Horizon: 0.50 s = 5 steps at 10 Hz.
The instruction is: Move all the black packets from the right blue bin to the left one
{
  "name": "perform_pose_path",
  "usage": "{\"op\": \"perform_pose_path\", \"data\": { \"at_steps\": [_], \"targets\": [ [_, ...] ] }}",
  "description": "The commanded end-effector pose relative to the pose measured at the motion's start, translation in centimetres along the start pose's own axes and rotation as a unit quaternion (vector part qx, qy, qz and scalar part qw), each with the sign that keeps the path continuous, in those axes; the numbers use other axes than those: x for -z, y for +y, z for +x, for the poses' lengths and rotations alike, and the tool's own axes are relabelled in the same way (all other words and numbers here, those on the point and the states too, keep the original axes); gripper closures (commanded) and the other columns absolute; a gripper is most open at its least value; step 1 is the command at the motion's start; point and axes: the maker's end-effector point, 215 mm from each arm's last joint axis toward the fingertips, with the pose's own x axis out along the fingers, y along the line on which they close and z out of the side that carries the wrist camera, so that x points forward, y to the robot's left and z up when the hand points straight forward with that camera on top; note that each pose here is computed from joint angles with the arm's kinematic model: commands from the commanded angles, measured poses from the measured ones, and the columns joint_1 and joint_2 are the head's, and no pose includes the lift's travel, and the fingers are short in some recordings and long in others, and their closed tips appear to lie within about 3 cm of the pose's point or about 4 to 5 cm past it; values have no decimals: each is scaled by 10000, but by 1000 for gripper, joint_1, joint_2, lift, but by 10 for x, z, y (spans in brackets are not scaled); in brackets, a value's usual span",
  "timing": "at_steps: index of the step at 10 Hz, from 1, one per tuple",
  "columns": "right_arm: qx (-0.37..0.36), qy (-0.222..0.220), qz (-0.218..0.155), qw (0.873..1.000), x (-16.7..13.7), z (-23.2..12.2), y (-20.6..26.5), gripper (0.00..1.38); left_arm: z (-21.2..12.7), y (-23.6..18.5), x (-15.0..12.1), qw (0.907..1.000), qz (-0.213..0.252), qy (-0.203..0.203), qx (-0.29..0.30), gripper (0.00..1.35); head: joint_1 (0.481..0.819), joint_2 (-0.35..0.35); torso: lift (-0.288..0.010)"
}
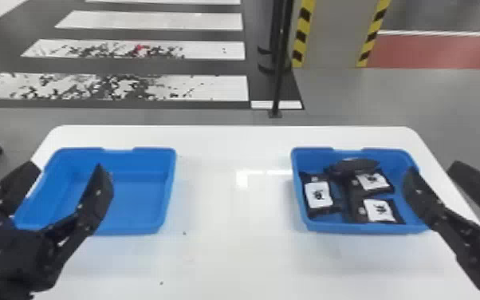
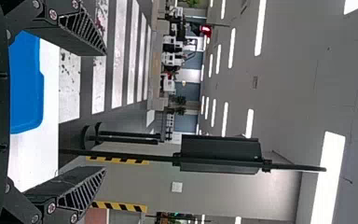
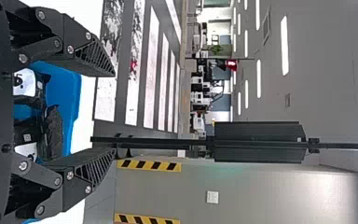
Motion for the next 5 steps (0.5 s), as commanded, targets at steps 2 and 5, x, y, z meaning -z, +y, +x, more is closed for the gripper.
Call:
{"op": "perform_pose_path", "data": {
  "at_steps": [2, 5],
  "targets": [
    [-6, 0, 14, 10000, 0, 0, 1, 502, -1, 1, 3, 10000, 7, 44, -5, 170, 695, -19, -140],
    [0, 16, 42, 10000, 2, 0, -1, 502, 0, 1, 5, 10000, -20, 51, -15, 170, 695, -17, -140]
  ]
}}
